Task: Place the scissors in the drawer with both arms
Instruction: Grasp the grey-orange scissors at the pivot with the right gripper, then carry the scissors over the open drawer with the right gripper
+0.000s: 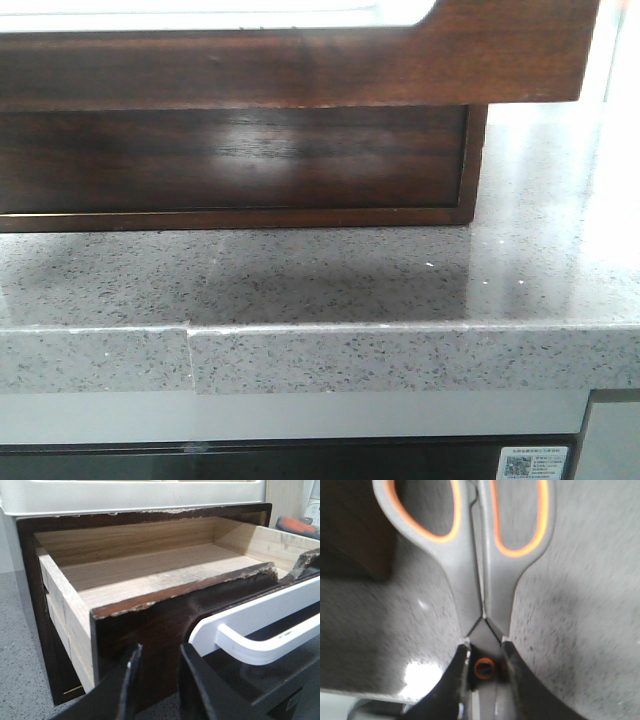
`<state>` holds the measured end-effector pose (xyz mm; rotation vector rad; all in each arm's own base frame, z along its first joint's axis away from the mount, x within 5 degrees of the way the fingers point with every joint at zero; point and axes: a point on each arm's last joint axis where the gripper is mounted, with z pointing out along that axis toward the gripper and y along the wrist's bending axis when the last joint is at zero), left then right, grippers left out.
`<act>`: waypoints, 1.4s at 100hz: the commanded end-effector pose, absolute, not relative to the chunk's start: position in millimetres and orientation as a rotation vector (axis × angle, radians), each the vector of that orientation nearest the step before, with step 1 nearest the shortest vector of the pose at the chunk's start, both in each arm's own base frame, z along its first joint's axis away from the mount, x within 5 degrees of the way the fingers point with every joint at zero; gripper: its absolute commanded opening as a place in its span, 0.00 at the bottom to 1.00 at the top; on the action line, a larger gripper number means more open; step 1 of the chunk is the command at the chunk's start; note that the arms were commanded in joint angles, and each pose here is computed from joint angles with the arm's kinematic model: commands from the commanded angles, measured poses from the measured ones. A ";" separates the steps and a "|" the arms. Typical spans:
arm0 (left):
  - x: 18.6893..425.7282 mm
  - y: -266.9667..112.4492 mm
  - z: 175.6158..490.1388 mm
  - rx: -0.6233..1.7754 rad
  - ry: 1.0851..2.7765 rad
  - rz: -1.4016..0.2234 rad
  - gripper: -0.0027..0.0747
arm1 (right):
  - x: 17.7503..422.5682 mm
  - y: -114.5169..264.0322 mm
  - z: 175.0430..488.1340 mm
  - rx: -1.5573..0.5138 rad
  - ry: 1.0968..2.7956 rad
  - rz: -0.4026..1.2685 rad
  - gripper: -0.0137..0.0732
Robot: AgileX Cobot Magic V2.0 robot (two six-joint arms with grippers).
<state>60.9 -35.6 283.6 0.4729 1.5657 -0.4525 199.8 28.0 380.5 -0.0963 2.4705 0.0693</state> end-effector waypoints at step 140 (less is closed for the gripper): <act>58.4 -38.3 298.5 0.485 1.495 -0.501 0.25 | 162.2 102.2 494.0 -0.910 1.805 0.338 0.09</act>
